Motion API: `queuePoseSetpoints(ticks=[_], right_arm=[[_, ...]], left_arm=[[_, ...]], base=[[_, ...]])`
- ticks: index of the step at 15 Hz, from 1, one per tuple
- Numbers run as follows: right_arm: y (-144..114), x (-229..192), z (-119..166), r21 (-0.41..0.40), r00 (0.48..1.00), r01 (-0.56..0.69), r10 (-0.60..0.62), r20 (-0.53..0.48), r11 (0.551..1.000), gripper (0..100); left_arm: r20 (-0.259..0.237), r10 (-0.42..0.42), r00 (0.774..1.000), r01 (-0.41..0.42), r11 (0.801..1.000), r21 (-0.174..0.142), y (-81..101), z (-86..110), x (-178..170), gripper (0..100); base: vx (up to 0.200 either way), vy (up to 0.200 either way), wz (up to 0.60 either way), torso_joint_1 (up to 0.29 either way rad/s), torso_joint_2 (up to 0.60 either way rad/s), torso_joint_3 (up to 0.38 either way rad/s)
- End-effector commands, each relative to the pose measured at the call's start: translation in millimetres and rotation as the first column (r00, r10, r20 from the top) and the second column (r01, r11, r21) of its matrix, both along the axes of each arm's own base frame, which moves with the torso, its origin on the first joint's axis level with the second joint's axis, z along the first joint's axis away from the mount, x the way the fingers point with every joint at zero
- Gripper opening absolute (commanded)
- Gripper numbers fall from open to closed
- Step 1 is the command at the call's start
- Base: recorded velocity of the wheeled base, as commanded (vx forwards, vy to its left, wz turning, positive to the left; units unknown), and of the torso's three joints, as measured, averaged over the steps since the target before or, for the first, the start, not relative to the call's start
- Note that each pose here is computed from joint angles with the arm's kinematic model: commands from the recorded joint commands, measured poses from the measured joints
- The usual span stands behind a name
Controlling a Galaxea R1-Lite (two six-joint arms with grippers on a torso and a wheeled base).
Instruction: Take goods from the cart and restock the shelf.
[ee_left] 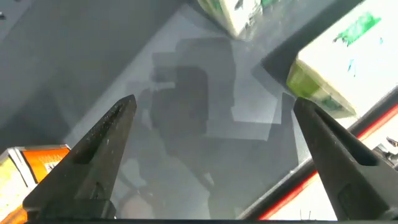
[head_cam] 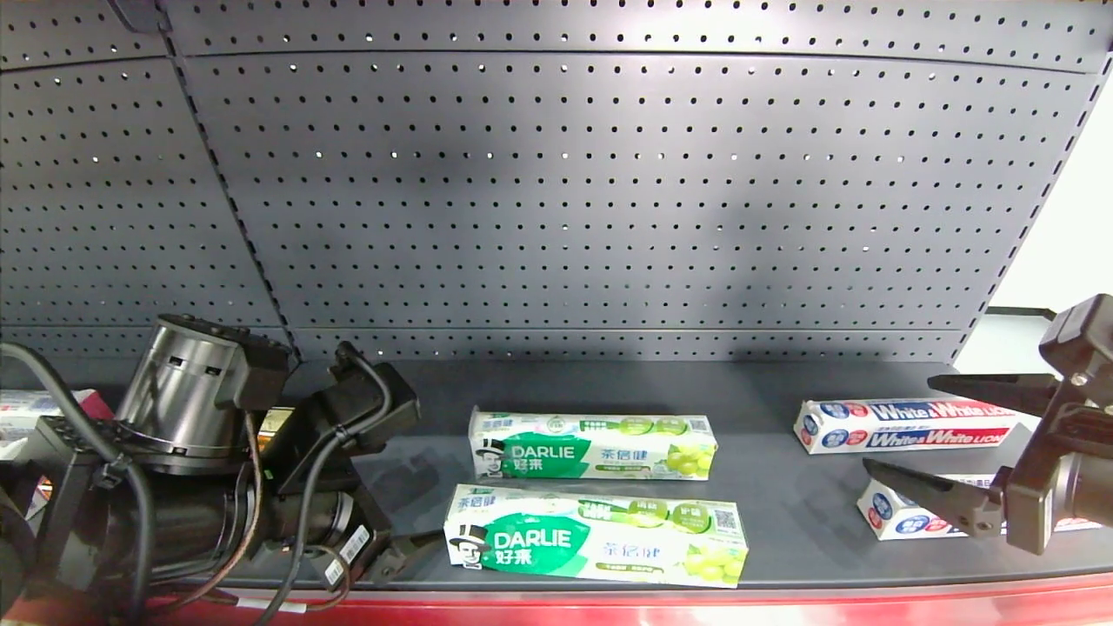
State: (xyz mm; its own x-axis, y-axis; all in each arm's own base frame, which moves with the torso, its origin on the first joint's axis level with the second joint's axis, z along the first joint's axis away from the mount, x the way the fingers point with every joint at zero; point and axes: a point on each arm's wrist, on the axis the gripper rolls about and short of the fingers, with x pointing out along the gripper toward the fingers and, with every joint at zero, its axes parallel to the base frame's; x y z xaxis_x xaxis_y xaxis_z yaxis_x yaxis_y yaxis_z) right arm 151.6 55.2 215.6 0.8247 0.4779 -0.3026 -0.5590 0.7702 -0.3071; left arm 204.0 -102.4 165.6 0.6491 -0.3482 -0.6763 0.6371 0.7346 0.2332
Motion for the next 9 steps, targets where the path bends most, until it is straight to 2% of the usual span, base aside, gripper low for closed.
queuePoseSetpoints(ticks=[1, 9], right_arm=[[6.6, -3.8, -6.4, -0.009, 0.999, -0.043, 0.043, -0.020, 0.999, 100], [5.5, -6.0, -13.8, -0.017, 0.998, -0.042, 0.041, -0.044, 0.999, 100]], left_arm=[[0.010, 0.000, 1.000, 0.000, 1.000, -0.005, 1.5, 2.3, -3.0, 100], [0.010, -0.009, 1.000, 0.009, 1.000, -0.005, -0.4, 2.3, -3.9, 100]], base=[[0.000, 0.000, 0.00, 0.000, 0.00, 0.000], [0.000, 0.000, 0.00, 0.000, 0.00, 0.000]])
